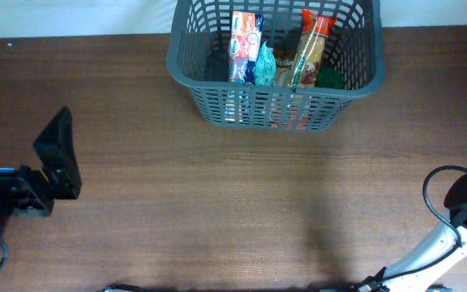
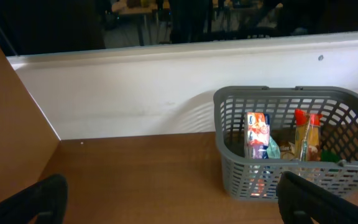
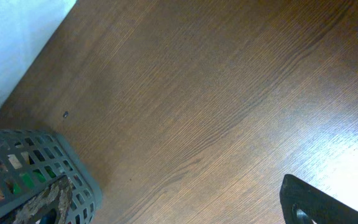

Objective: Pack container

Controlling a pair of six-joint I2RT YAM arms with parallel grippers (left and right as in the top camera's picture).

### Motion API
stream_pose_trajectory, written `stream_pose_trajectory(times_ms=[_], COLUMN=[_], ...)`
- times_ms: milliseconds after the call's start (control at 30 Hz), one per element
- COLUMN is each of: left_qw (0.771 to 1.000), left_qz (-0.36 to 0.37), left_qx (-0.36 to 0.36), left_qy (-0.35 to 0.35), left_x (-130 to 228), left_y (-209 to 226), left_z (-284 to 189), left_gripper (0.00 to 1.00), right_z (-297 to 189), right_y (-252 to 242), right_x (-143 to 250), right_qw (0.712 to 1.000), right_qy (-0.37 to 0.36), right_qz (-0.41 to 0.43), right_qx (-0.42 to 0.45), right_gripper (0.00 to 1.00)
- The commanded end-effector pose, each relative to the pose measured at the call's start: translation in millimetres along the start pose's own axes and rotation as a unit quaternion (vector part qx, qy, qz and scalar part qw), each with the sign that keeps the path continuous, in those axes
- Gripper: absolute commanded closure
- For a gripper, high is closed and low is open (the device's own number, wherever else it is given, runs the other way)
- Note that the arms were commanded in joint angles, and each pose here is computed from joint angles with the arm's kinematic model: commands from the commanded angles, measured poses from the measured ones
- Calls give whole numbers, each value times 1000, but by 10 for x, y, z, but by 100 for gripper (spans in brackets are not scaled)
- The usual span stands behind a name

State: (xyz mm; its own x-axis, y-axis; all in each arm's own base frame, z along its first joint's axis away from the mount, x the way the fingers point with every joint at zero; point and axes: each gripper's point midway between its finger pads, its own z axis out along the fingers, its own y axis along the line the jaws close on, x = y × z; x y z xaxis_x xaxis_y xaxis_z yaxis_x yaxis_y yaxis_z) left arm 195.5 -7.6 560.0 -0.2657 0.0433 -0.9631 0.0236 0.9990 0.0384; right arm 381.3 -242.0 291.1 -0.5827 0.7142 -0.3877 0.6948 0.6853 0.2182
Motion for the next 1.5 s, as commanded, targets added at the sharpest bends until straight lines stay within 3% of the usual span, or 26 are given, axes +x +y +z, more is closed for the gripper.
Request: stream_pose_trajectory(times_ms=[0, 767, 1100, 1200, 1467], left_qw=[1000, 1000, 995, 988, 989], left_qz=[-3, -3, -21, 22, 29], left_qx=[7, 16, 5, 21, 41], left_qy=[-2, 5, -93, -149, -141], left_x=[4, 40, -138, -209, 406], left_y=[-18, -50, 27, -61, -149], left_z=[-33, -23, -493, -551, -251], left_gripper=[1, 1, 1, 1, 1], right_z=[19, 19, 19, 19, 19], right_y=[-13, -13, -12, -13, -13], right_x=[14, 14, 14, 14, 14], right_qw=[1000, 1000, 1000, 1000, 1000], right_qy=[3, 3, 3, 3, 3], right_qz=[-7, -7, -7, -7, -7], right_qx=[8, 8, 8, 8, 8], right_gripper=[1, 1, 1, 1, 1])
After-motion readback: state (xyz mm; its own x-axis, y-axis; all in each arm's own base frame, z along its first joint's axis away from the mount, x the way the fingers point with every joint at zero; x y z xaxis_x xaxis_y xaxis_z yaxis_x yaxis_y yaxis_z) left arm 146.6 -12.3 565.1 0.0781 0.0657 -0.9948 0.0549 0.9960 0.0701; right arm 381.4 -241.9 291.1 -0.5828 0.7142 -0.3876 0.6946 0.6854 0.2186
